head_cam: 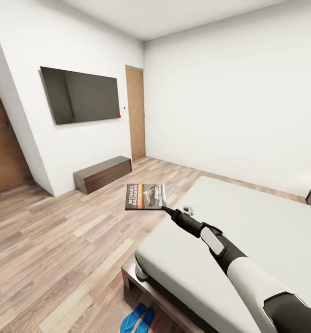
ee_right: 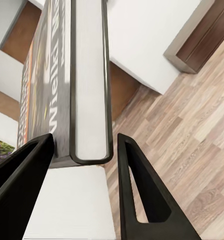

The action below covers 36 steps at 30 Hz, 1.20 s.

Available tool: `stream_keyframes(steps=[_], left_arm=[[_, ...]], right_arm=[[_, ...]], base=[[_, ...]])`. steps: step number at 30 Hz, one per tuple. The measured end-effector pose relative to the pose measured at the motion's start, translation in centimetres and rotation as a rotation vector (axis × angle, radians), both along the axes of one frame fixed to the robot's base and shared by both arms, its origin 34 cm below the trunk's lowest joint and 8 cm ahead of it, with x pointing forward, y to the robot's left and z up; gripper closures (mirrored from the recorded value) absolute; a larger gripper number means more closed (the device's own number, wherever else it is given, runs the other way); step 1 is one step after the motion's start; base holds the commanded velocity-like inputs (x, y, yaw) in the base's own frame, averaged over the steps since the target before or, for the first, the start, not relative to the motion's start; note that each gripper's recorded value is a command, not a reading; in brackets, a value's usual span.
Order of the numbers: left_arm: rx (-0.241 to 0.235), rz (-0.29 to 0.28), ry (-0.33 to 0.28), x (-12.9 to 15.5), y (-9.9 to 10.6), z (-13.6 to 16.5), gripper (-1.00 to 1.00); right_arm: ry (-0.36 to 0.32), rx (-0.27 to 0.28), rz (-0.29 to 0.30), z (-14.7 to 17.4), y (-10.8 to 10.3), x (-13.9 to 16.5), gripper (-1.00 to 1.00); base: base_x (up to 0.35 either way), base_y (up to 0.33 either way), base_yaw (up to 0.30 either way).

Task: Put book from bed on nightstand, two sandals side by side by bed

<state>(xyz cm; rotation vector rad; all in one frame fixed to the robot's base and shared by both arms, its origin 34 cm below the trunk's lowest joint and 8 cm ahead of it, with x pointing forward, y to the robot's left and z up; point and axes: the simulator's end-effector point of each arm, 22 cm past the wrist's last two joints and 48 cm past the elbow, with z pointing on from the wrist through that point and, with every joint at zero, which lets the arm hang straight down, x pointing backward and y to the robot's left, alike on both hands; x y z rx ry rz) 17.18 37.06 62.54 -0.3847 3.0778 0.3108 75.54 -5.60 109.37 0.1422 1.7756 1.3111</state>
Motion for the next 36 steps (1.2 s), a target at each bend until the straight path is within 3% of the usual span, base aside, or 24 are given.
stream_keyframes(steps=[36], left_arm=[[0.004,-0.002,-0.056,1.9,0.1,0.3,-1.00]], right_arm=[[-0.041,0.001,0.002,2.6,0.0,-0.4,1.00]], base=[[0.000,0.000,0.221]])
